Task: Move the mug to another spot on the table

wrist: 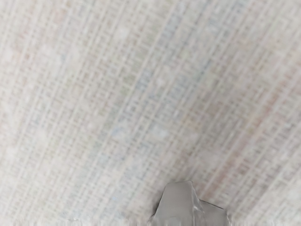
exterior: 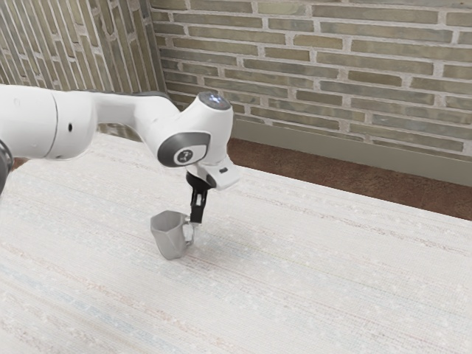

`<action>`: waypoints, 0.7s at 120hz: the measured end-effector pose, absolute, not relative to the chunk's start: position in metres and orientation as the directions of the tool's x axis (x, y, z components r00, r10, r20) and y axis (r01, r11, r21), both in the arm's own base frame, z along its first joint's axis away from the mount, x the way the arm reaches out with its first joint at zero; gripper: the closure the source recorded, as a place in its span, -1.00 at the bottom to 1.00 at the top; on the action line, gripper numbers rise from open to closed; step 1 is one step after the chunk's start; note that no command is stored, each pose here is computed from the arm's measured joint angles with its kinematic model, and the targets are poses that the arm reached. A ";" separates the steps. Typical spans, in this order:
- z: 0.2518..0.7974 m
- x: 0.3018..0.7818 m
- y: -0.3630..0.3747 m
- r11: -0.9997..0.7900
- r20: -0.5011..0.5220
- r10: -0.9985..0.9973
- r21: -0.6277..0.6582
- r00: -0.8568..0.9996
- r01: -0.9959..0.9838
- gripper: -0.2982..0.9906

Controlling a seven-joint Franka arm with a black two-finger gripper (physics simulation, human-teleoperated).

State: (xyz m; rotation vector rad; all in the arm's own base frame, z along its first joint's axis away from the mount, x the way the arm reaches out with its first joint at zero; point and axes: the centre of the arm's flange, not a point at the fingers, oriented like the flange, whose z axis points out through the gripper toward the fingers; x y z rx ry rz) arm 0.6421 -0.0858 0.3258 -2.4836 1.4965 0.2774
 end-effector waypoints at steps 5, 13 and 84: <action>0.350 0.635 -0.089 -0.454 -0.265 -0.841 -0.129 0.471 -0.882 -0.37; 0.394 0.625 -0.093 -0.461 -0.233 -0.837 -0.187 0.495 -0.867 -0.42; 0.598 0.609 -0.096 -0.731 0.149 -0.659 -0.356 0.737 -0.582 -0.53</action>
